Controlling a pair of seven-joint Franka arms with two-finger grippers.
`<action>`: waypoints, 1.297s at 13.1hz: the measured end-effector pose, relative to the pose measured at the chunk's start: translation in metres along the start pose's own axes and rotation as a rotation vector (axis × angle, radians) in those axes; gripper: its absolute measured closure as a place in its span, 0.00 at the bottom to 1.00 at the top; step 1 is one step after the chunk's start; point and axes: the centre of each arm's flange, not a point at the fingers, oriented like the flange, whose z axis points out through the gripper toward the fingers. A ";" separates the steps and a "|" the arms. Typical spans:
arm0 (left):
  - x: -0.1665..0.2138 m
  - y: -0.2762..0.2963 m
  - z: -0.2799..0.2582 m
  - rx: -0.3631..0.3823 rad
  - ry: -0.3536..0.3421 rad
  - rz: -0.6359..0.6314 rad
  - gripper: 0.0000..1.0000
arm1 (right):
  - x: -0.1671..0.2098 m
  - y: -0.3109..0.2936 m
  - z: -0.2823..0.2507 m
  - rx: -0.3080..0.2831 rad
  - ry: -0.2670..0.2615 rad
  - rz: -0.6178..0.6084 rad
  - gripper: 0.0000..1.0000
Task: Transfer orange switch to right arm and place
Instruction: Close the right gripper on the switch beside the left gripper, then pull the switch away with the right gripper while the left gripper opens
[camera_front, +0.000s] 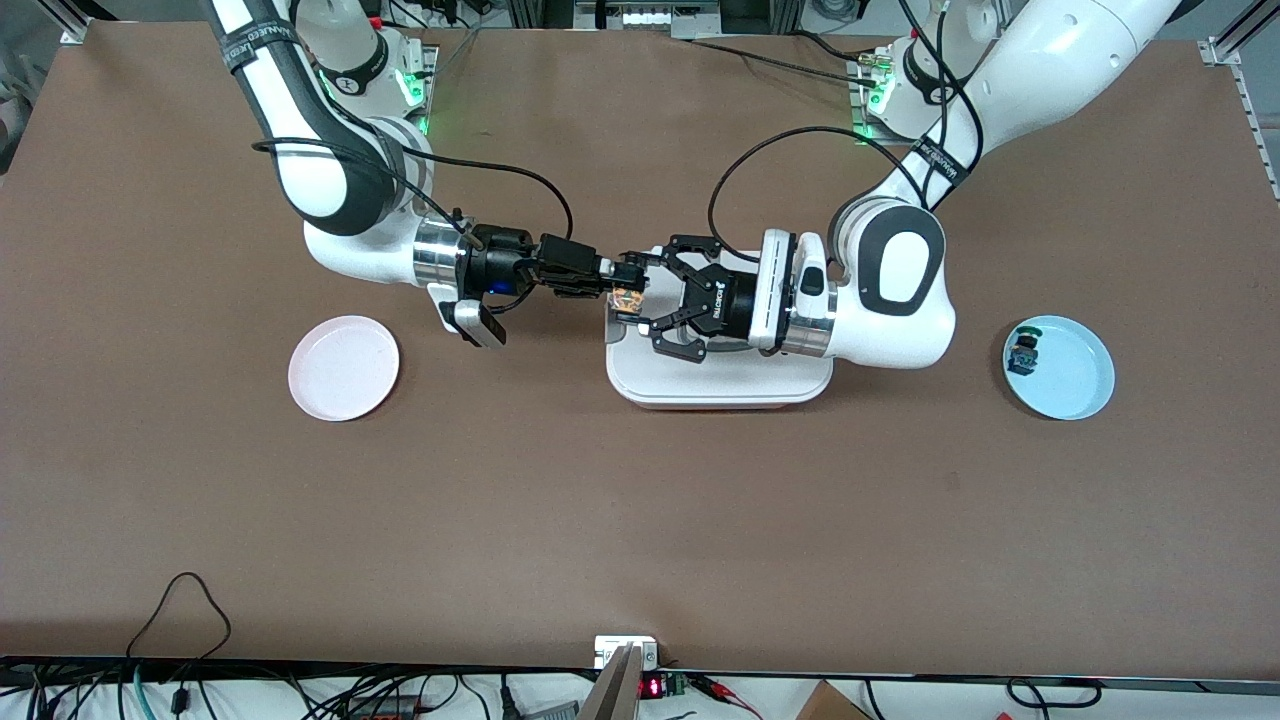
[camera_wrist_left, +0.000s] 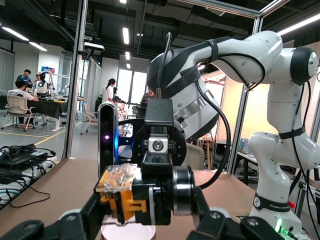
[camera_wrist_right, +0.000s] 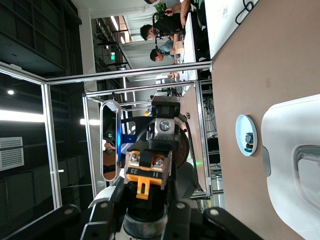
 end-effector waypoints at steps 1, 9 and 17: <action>0.000 0.000 0.000 0.000 0.000 0.000 0.27 | 0.000 0.000 0.000 0.000 0.000 0.000 0.65; 0.004 -0.001 -0.001 0.005 0.011 0.002 0.00 | 0.012 -0.006 -0.012 0.006 0.001 -0.018 0.66; 0.022 0.000 -0.024 -0.058 -0.023 -0.037 0.00 | 0.074 -0.019 -0.161 -0.019 -0.196 -0.059 0.66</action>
